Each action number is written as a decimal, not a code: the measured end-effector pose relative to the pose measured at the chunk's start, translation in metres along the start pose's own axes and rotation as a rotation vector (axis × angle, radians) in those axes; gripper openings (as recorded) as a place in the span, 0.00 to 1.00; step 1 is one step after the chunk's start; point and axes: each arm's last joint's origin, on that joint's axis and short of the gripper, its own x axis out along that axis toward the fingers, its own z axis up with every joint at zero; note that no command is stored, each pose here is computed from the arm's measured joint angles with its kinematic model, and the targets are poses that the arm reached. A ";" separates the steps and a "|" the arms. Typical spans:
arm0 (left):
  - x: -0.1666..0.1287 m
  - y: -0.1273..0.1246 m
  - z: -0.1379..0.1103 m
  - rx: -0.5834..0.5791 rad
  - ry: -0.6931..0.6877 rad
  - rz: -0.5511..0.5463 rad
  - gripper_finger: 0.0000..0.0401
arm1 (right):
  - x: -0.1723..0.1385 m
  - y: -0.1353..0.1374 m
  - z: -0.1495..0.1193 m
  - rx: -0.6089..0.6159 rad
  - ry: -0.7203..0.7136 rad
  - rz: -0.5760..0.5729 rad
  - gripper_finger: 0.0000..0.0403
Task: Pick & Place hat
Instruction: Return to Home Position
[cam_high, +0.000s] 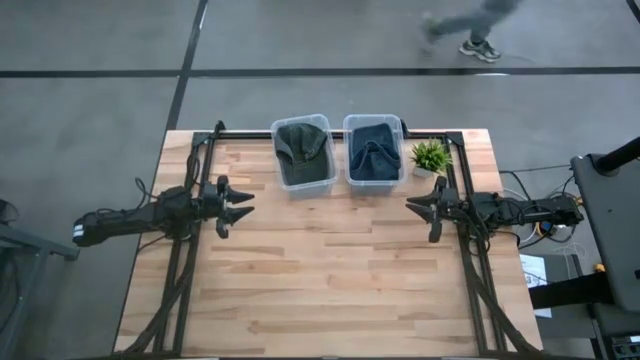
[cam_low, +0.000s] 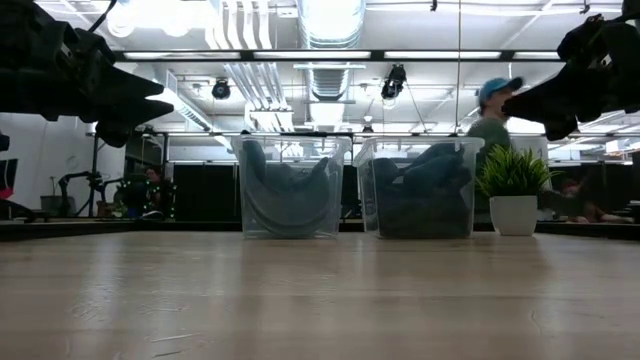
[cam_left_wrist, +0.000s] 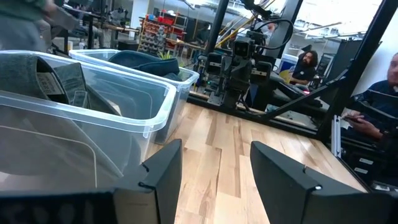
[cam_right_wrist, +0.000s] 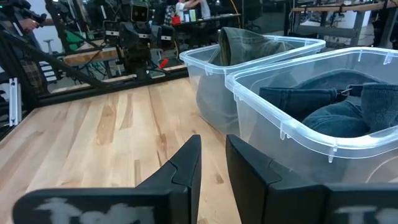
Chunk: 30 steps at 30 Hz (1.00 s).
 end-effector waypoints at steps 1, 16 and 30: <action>0.000 0.000 0.000 0.000 0.000 0.000 0.46 | 0.000 0.000 0.000 0.000 0.000 0.000 0.17; 0.000 0.000 0.000 0.000 0.002 0.000 0.46 | 0.000 0.000 0.000 0.000 0.000 0.000 0.21; 0.000 0.000 0.000 0.000 0.002 0.000 0.46 | 0.000 0.000 0.000 0.000 0.000 0.000 0.17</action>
